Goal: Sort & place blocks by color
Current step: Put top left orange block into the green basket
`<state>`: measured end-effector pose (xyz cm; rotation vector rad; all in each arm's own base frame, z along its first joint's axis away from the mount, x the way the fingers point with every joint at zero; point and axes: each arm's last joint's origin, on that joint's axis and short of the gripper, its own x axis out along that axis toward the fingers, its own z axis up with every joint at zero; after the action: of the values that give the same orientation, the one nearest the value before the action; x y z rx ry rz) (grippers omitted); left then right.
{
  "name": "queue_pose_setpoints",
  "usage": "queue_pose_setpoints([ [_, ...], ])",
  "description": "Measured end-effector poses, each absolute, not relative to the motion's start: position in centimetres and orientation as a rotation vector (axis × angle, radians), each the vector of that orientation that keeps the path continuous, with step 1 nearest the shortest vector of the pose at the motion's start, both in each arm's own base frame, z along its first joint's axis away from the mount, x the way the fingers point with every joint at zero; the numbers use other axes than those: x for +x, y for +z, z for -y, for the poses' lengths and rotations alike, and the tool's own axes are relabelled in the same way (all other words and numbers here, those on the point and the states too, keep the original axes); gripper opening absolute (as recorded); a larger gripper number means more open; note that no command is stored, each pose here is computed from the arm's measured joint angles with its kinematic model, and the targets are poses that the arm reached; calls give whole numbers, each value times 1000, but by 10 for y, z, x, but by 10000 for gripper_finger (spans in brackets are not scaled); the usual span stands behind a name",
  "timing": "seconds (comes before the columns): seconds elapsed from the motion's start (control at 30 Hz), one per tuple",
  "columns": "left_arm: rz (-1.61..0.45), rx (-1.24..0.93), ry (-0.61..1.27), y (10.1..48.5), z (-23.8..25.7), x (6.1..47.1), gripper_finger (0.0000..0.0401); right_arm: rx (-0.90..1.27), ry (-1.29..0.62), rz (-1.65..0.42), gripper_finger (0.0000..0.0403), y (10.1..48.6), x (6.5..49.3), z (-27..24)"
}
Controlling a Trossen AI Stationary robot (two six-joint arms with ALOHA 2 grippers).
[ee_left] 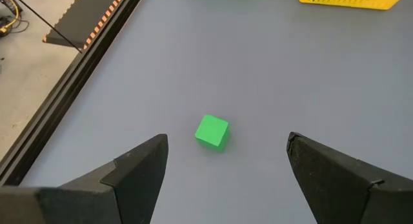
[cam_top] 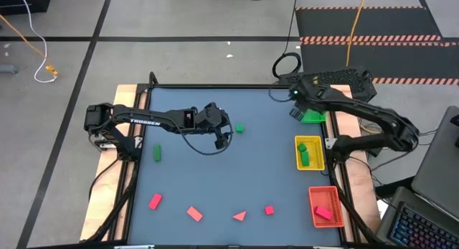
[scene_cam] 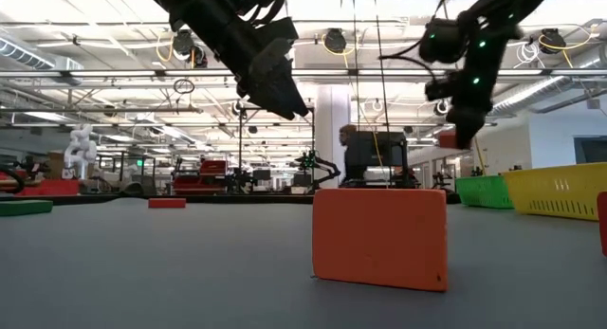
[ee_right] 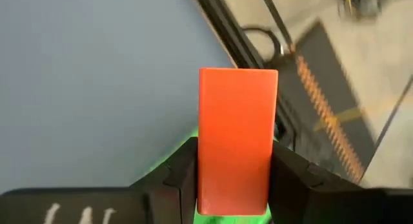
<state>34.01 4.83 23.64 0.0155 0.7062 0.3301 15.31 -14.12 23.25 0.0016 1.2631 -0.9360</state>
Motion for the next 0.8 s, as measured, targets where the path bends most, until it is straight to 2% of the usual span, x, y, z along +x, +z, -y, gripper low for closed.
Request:
queue_pose_setpoints([
  [0.23,-703,-2,335,236,-48,340,319,278,-1118,-1338,122,233,121,137],
  [0.4,-705,5,326,236,-45,340,319,306,-1142,-1315,130,230,120,138],
  [0.63,-724,19,316,235,-43,340,319,297,-1149,-1286,316,230,121,140],
  [0.7,-724,19,316,235,-43,340,319,296,-1150,-1281,348,231,122,140],
  [0.8,-725,19,316,235,-43,340,319,298,-1145,-1274,367,231,122,141],
])
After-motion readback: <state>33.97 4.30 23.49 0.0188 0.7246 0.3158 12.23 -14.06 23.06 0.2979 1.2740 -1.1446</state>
